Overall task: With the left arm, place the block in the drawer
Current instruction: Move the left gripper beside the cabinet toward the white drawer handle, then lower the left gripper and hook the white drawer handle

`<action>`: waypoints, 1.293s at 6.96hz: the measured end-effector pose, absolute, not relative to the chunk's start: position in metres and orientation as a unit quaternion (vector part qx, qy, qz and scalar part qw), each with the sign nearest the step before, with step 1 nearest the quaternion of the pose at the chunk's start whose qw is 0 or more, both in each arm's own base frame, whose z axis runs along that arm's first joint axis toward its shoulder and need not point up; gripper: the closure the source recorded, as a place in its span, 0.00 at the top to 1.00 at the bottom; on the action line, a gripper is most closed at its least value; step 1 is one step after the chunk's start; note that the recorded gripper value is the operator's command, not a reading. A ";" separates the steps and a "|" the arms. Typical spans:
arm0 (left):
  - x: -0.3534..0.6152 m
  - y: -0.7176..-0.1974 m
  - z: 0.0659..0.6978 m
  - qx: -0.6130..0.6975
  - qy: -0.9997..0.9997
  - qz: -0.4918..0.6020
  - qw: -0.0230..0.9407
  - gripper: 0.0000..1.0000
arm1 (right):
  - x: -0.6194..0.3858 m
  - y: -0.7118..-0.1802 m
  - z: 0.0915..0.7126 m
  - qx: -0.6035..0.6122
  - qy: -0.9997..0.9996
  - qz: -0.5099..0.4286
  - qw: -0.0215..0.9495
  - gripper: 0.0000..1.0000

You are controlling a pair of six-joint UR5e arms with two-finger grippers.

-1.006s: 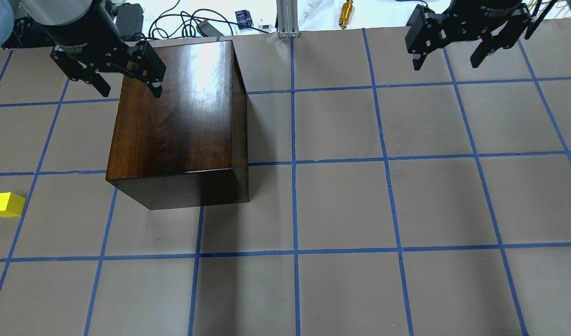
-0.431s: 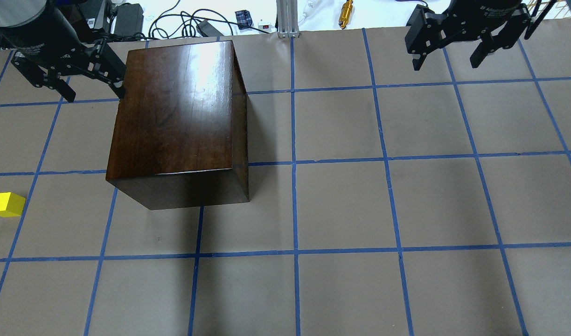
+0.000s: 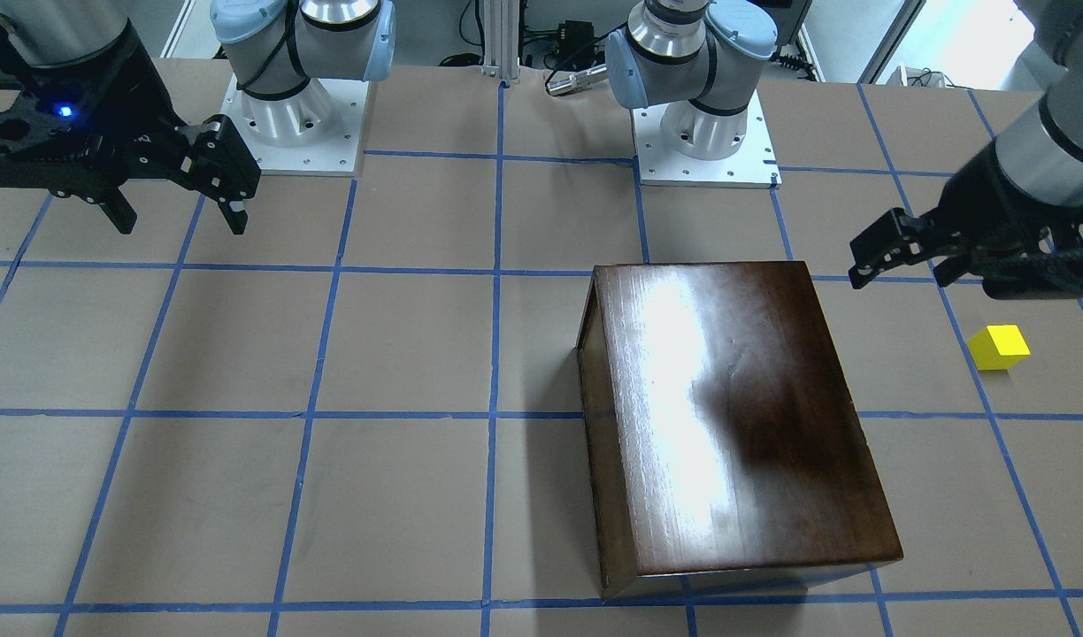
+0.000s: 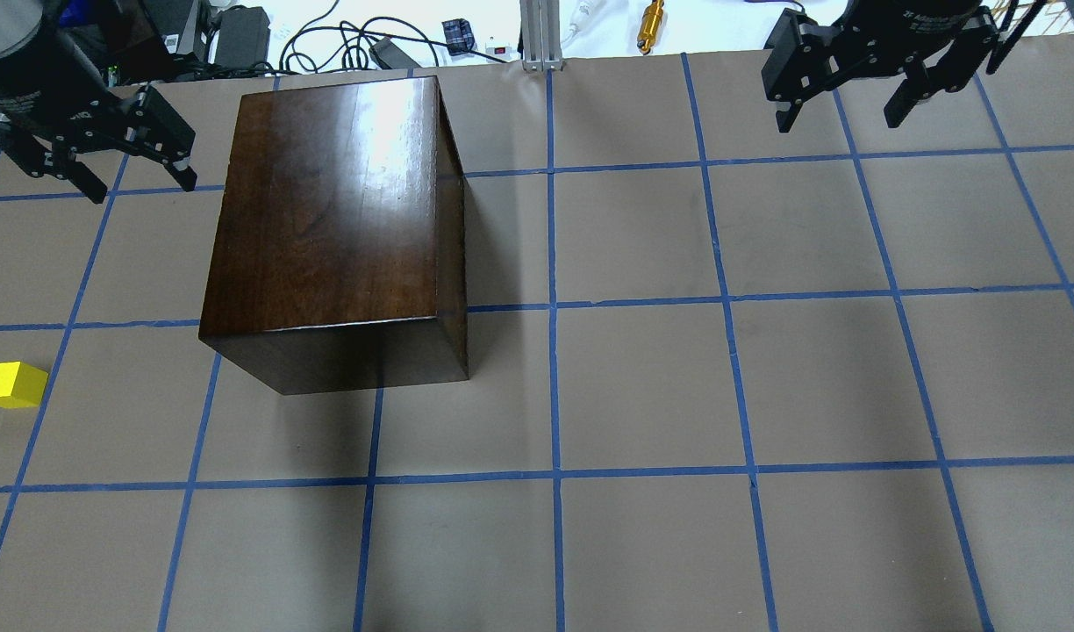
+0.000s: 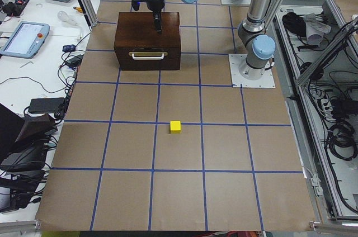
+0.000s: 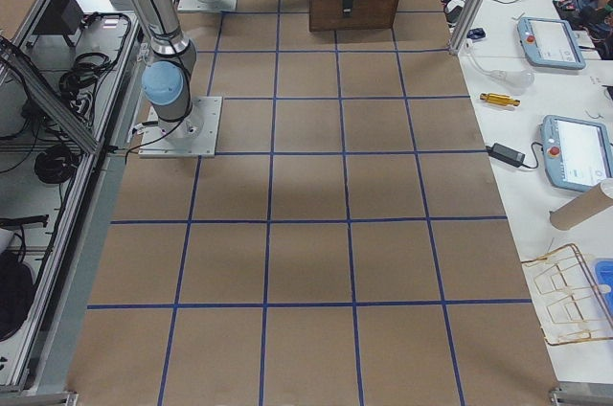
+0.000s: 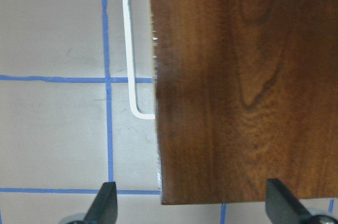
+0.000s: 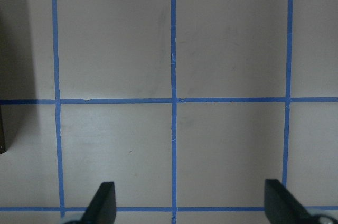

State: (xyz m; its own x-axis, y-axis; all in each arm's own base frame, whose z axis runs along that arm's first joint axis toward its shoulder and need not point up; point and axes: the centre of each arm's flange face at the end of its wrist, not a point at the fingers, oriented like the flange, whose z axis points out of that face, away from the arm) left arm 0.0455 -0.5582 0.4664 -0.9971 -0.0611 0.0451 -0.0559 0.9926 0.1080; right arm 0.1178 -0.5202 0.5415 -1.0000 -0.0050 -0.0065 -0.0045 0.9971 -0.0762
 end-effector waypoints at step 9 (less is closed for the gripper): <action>0.109 -0.589 0.332 0.014 -0.996 -0.039 0.081 1.00 | 0.118 -0.520 0.542 -0.002 0.999 -0.038 0.003 1.00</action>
State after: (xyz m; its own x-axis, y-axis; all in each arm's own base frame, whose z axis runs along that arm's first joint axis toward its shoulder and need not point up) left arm 0.1094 -0.5894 0.3322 -0.9865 -0.0347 0.1600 -0.0220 0.9965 0.0804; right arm 0.1177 -0.5200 0.5418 -1.0000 -0.0048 -0.0065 -0.0042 0.9970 -0.0768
